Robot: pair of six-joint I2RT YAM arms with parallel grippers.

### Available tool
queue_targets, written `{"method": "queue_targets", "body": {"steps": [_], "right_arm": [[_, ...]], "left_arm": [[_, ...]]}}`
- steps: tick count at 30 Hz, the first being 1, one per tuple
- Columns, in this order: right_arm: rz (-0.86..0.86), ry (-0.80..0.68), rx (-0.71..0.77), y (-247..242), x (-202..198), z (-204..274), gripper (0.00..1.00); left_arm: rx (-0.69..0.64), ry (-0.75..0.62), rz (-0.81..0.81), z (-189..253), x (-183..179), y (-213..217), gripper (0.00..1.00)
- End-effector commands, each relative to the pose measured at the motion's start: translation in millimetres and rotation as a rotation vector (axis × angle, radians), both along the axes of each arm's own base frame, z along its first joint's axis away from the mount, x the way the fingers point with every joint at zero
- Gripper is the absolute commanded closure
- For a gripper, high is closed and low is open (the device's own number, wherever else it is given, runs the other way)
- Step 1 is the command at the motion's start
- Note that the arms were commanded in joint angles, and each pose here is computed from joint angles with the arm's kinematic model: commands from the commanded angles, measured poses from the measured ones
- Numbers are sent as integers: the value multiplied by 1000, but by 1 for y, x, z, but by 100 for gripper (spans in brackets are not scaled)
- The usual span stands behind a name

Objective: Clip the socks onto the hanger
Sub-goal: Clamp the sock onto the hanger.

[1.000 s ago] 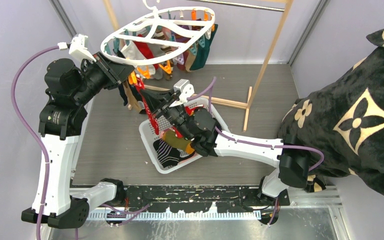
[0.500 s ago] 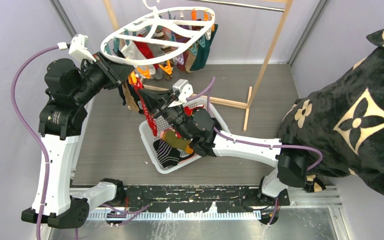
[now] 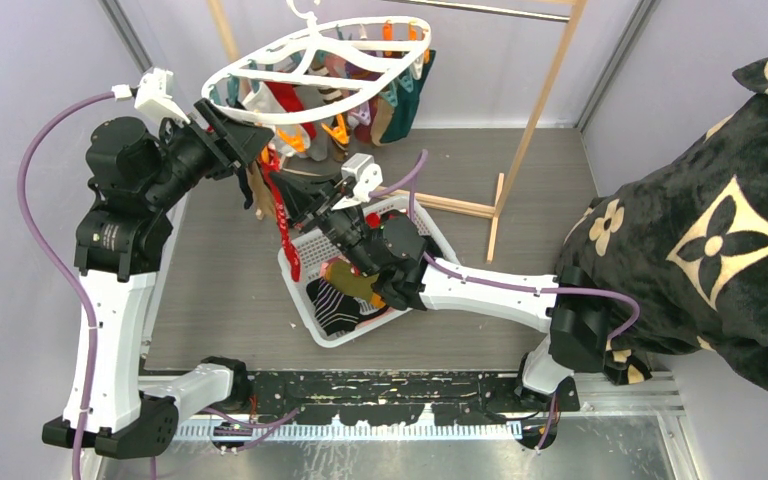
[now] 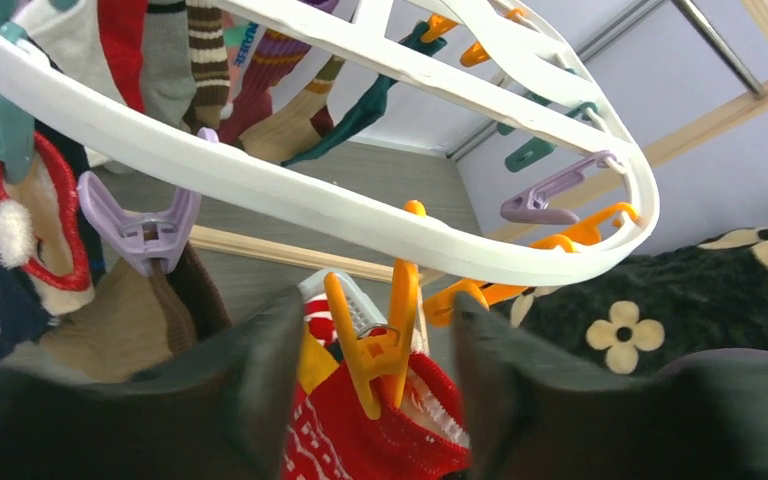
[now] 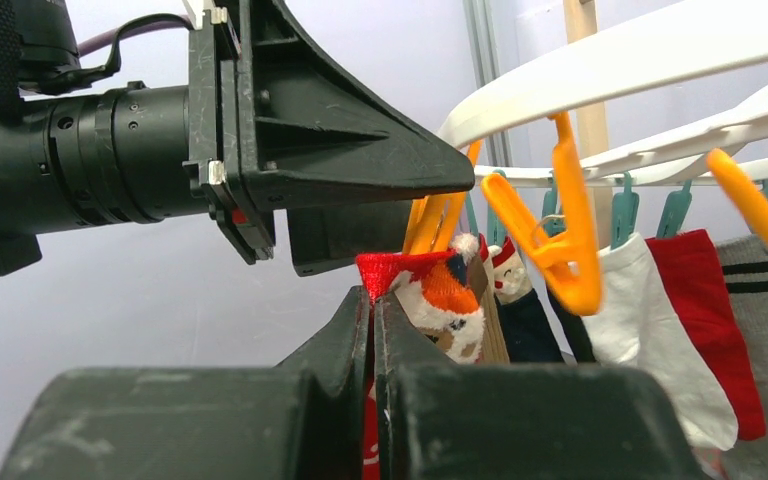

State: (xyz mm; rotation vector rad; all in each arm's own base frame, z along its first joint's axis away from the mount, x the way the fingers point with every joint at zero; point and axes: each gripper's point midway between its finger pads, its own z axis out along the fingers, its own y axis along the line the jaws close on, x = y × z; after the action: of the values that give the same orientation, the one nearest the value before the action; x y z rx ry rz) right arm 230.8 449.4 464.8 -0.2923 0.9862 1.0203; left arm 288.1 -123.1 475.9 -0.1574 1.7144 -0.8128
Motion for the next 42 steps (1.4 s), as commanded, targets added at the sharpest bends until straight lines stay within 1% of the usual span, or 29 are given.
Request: {"method": "queue_targets", "body": {"steps": [1, 2, 3, 6, 8, 12, 14, 15, 19, 21, 25, 28, 29, 32, 33, 34, 36, 37, 38, 39, 40, 41, 42], "right_arm": [[5, -51, 83, -11, -8, 37, 99], [8, -49, 79, -10, -8, 36, 99], [10, -45, 77, -9, -8, 36, 99], [13, -38, 66, -9, -8, 35, 98], [12, -33, 57, -9, -8, 35, 96], [16, -11, 47, -8, -7, 36, 93], [22, -3, 49, -7, -7, 37, 92], [27, 0, 49, -6, -7, 38, 92], [51, 14, 43, -1, -8, 40, 91], [65, 23, 48, 1, -9, 42, 91], [88, 38, 54, 6, -10, 43, 91], [101, 51, 56, 10, -10, 43, 90], [105, 55, 58, 11, -10, 43, 90], [116, 62, 57, 14, -11, 42, 90], [116, 64, 55, 14, -10, 42, 90], [117, 66, 55, 14, -10, 41, 90], [117, 65, 56, 13, -11, 42, 90], [119, 65, 58, 13, -11, 43, 90], [118, 66, 60, 13, -11, 43, 89], [118, 67, 60, 12, -11, 44, 87], [118, 70, 62, 12, -11, 44, 85], [117, 71, 64, 11, -11, 45, 83], [117, 77, 65, 10, -11, 45, 77]], "left_arm": [[-13, -67, 14, 25, -12, 5, 28], [-10, -69, 16, 26, -14, 5, 20], [-5, -71, 19, 26, -17, 7, 17], [33, -83, 13, 24, -32, 10, 15], [65, -85, 10, 16, -44, 13, 14], [126, -64, -7, -15, -73, 19, 17], [141, -64, -18, -30, -87, 21, 21], [149, -70, -37, -36, -93, 19, 24], [171, -69, -129, -58, -114, 10, 28], [187, -59, -176, -70, -117, 5, 27], [210, -35, -276, -89, -110, -9, 16], [212, 2, -319, -96, -99, -16, 13], [212, 0, -327, -94, -96, -18, 6], [226, -23, -299, -87, -84, -16, 5], [238, -30, -283, -86, -80, -13, 6], [251, -35, -254, -85, -76, -9, 10], [288, -48, -192, -85, -68, 0, 23], [302, -53, -159, -86, -64, 6, 31], [314, -60, -127, -86, -61, 11, 42], [323, -59, -97, -89, -58, 15, 48], [330, -56, -72, -91, -56, 19, 59], [333, -56, -61, -92, -56, 21, 67], [333, -57, -55, -92, -56, 22, 73]]}}
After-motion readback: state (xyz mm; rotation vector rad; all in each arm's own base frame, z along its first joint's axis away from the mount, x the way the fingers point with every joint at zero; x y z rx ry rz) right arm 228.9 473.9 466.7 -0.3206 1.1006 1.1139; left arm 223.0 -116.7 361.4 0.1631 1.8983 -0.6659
